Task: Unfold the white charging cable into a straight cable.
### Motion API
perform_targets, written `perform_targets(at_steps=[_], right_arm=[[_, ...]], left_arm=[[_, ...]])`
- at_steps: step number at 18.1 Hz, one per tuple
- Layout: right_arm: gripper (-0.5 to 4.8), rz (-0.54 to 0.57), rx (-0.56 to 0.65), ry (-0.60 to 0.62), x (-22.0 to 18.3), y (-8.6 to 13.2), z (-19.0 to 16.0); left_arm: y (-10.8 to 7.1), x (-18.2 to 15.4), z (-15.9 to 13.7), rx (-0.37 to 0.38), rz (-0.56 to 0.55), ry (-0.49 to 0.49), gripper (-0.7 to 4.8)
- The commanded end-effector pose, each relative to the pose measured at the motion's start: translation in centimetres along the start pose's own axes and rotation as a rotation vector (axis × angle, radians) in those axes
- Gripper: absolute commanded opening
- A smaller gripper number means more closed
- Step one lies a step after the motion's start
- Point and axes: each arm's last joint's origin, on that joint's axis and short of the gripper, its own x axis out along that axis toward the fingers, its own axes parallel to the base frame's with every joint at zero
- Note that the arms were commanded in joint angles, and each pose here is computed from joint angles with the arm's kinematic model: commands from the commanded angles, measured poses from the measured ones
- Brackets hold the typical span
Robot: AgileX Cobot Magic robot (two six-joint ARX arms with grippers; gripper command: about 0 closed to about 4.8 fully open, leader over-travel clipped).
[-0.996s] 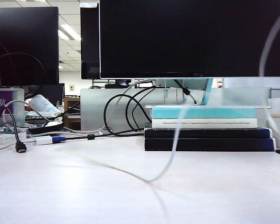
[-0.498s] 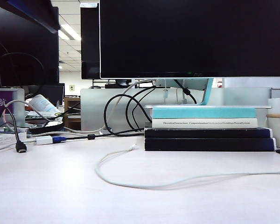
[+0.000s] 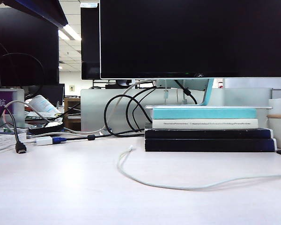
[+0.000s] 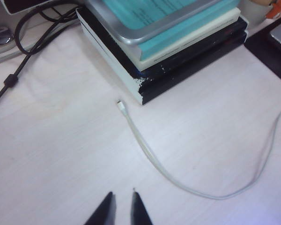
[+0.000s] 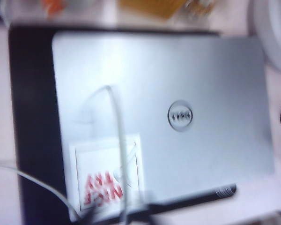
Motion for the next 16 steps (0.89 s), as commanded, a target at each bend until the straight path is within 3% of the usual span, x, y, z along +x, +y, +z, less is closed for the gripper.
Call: perform_targets(at_steps=[1, 5, 6, 7, 8, 10, 14, 16], right_arm=[[3.95, 0.04, 0.025, -0.067, -0.2, 0.1, 0.5], [3.96, 0.031, 0.025, -0.102, -0.2, 0.2, 0.9], [3.96, 0.081, 0.024, -0.122, -0.3, 0.3, 1.0], [3.95, 0.171, 0.02, -0.139, -0.3, 0.6, 1.1], [3.78, 0.377, 0.015, -0.172, -0.5, 1.4, 1.2], [3.15, 0.652, -0.017, -0.207, -0.9, 3.0, 1.5], [3.06, 0.811, -0.182, -0.185, -1.2, 7.2, 2.0], [3.06, 0.86, -0.279, -0.126, -0.3, 9.9, 2.4]], left_arm=[[-0.1, -0.1, 0.4, 0.031, -0.031, -0.04, 0.57], [-0.1, -0.1, 0.5, 0.036, -0.03, -0.046, 0.57], [-0.1, -0.1, 0.5, 0.036, -0.03, -0.046, 0.57], [-0.1, -0.1, 0.5, 0.036, -0.03, -0.046, 0.57], [-0.2, -0.1, 0.5, 0.036, -0.041, -0.048, 0.57], [-0.3, -0.1, 0.5, 0.037, -0.075, -0.053, 0.57], [-0.3, -0.1, 0.5, 0.049, -0.097, -0.055, 0.57], [-0.2, 0.4, 0.3, 0.104, -0.097, -0.042, 0.56]])
